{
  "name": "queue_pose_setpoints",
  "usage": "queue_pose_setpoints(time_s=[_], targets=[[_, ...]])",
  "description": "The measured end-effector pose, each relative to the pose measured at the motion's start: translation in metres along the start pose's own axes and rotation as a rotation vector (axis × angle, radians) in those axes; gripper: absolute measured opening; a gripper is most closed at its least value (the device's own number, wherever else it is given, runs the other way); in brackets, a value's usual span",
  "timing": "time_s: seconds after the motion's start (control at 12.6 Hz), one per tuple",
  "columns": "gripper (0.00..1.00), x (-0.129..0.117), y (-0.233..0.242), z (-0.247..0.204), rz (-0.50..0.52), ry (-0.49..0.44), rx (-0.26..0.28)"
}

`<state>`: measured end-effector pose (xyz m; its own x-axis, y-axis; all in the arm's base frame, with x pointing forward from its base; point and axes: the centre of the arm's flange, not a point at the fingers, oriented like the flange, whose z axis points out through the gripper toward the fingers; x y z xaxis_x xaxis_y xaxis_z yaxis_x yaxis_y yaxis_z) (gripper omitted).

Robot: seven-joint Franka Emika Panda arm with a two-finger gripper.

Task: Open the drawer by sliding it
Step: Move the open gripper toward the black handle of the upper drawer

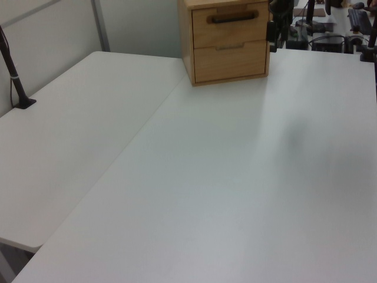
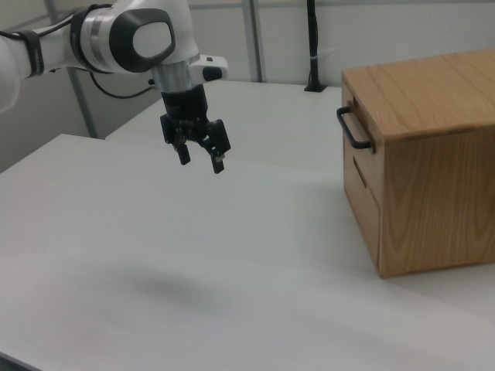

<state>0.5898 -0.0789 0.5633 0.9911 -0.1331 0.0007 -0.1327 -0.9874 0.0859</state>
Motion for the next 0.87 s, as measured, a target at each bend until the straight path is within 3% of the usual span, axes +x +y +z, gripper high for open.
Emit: queue_pose_setpoints(time_s=[0.87], targets=[[1.0,0.002,0.024,-0.013,0.051,0.029,0.025]])
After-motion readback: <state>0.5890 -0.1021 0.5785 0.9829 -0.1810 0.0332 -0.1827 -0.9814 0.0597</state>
